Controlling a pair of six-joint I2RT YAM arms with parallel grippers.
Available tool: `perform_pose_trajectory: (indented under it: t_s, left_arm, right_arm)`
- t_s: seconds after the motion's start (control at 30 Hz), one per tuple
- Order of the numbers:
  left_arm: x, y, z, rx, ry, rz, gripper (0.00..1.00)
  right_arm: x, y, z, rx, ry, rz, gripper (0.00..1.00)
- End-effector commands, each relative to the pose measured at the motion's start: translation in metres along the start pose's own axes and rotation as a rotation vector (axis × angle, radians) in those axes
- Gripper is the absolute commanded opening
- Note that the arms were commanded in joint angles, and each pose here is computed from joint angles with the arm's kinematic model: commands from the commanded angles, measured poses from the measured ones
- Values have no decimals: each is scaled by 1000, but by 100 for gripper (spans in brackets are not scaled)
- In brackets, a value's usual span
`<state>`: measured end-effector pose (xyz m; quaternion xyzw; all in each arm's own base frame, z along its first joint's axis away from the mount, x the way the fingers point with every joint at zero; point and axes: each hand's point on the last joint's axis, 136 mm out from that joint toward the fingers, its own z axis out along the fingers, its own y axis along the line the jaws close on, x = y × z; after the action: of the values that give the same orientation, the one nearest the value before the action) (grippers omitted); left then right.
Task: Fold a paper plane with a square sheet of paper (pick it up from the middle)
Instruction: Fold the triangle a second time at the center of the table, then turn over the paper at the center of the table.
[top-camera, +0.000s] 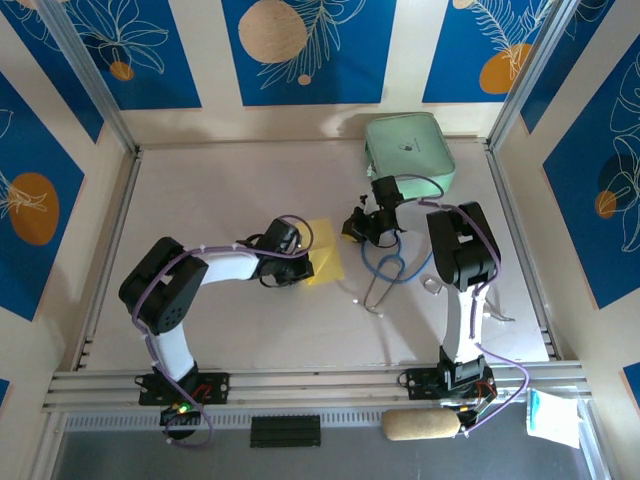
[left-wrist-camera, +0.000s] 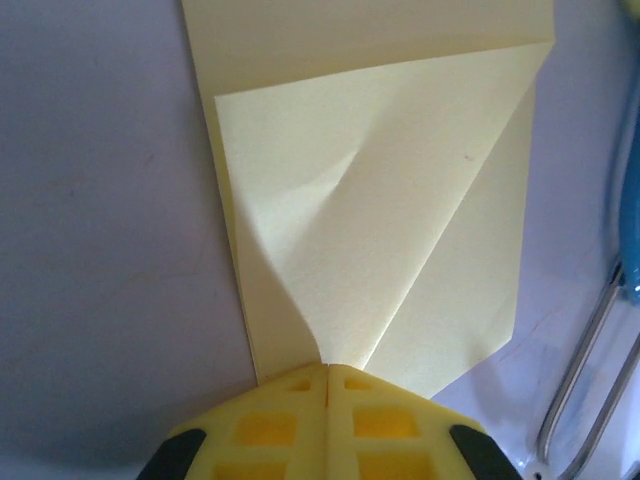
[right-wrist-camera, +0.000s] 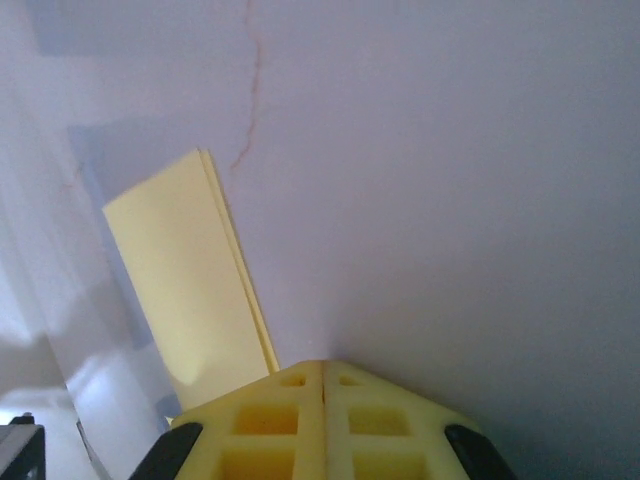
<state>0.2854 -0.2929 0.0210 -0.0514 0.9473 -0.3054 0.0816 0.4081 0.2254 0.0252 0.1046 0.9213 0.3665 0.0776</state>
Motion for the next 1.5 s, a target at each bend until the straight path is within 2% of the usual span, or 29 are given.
perform_pose_trajectory:
  t_s: [0.0, 0.13, 0.23, 0.4, 0.53, 0.8, 1.17, 1.47]
  left_arm:
    - [15, 3, -15, -75, 67, 25, 3]
    - [-8, -28, -33, -12, -11, 65, 19]
    - [-23, -36, -39, -11, -62, 91, 25]
    - [-43, -32, -33, -52, -109, 97, 20]
    - [-49, -31, -21, -55, -103, 94, 14]
    - [-54, -6, -4, -128, -101, 84, 7]
    - [-43, 22, 12, -176, -62, 38, 5]
    - [-38, 29, 14, -185, -50, 15, 4]
  right_arm:
    - [-3, 30, -33, -35, -76, -67, 8]
    - [21, 37, -41, -29, -68, -74, 15]
    - [40, 36, -39, -18, -36, -32, 25]
    - [60, 29, -32, 3, 7, 43, 36]
    - [66, 26, -25, 15, 28, 73, 39]
    - [74, 24, -14, 36, 70, 104, 38]
    - [79, 29, -1, 60, 115, 116, 37]
    - [80, 27, 9, 105, 119, 122, 37]
